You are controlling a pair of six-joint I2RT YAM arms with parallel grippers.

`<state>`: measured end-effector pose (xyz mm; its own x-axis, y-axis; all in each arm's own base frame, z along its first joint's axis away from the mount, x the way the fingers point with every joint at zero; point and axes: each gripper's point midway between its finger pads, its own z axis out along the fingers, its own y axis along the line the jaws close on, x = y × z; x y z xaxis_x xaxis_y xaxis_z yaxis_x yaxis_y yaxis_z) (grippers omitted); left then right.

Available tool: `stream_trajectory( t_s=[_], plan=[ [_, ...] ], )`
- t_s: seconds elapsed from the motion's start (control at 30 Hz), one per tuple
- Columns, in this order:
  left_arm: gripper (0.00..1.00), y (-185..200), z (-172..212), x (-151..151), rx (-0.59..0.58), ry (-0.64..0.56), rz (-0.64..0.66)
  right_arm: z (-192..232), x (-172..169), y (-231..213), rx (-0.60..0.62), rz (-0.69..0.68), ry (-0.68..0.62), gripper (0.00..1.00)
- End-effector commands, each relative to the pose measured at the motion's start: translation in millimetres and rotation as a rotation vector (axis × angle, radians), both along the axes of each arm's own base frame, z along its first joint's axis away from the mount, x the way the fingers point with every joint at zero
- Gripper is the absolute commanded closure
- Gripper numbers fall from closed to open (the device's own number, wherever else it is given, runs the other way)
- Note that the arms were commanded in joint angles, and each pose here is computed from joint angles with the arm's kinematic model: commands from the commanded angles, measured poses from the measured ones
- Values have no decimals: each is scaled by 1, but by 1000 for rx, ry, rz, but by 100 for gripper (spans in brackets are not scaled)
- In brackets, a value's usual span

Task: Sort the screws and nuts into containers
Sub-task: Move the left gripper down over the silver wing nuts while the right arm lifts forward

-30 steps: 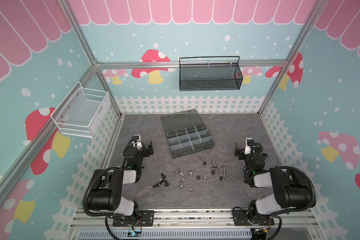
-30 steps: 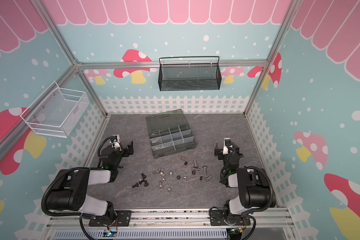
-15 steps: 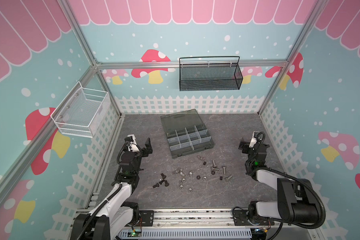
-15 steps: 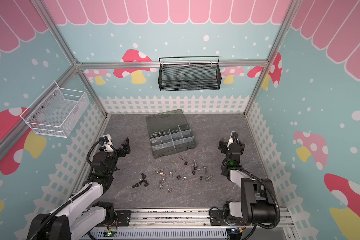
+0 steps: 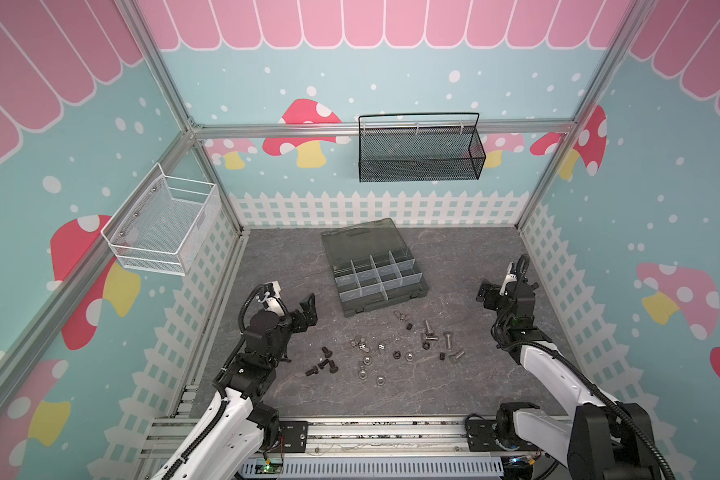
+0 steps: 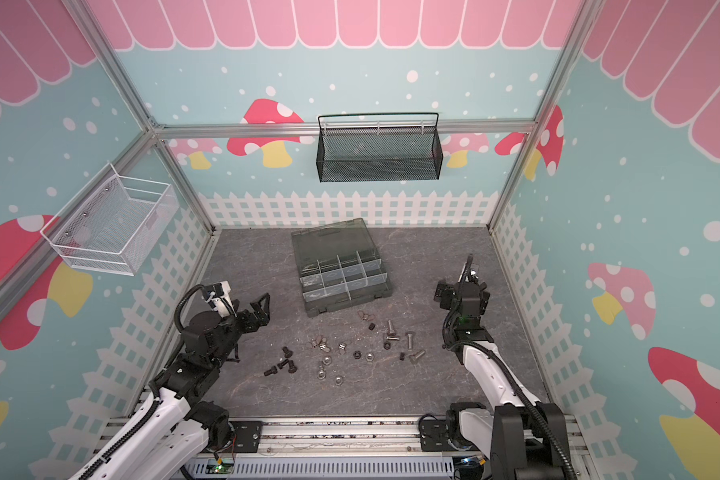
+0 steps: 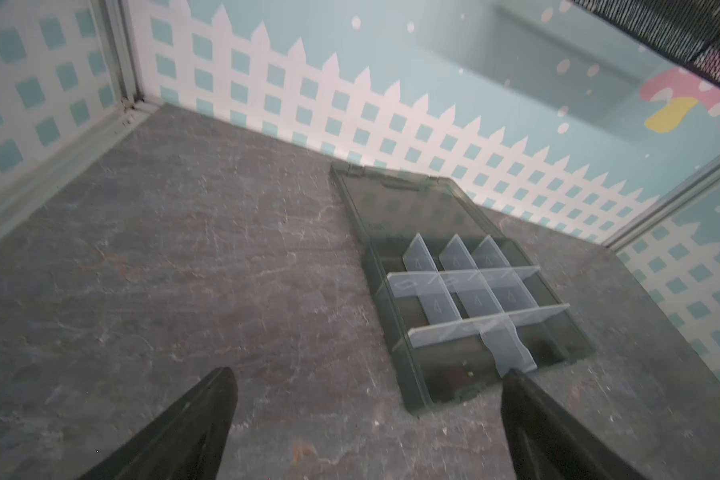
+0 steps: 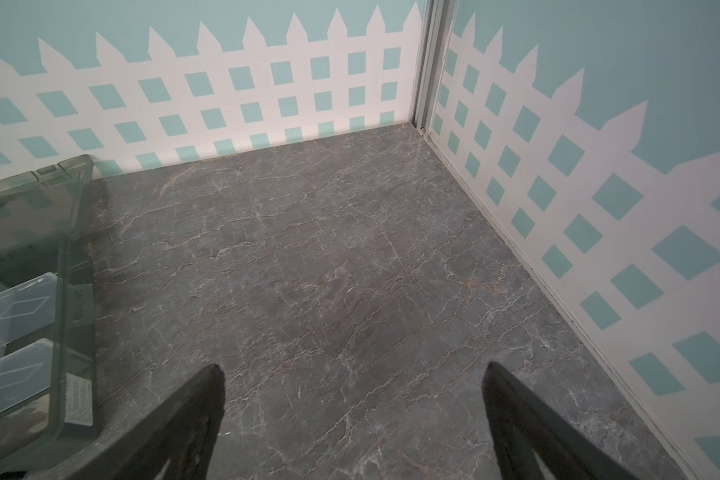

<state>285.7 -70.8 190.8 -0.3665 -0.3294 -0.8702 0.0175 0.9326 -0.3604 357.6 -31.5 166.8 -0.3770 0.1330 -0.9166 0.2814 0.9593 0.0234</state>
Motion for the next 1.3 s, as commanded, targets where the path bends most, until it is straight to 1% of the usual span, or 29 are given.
stream_trajectory(
  t_s=[0.0,0.17,0.3,0.4,0.5,0.57,0.7,0.83,0.97,1.13,1.27],
  plan=[
    [0,-9,-31,-18,5,189,10,-13,-12,6,33,-30,110,2],
    [0,-39,-49,-20,90,313,-58,-15,-8,30,57,4,171,2],
    [0,-63,-62,-15,184,376,-122,-22,-4,43,87,4,224,2],
    [1,-82,-75,-14,248,424,-197,-28,-1,48,106,7,250,2],
    [7,-97,-88,-15,276,489,-276,-33,2,51,116,7,263,2],
    [10,-102,-98,-18,294,535,-307,-35,4,52,119,7,270,2],
    [18,-112,-111,-24,295,588,-362,-34,6,52,124,5,268,2],
    [27,-120,-125,-29,326,627,-405,-35,7,51,129,-9,267,2],
    [35,-124,-138,-34,350,663,-421,-33,9,53,140,-7,262,2],
    [38,-124,-152,-35,378,700,-419,-34,7,51,141,-18,259,2],
    [43,-125,-158,-31,389,701,-408,-33,6,50,138,-21,259,2]
  ],
)
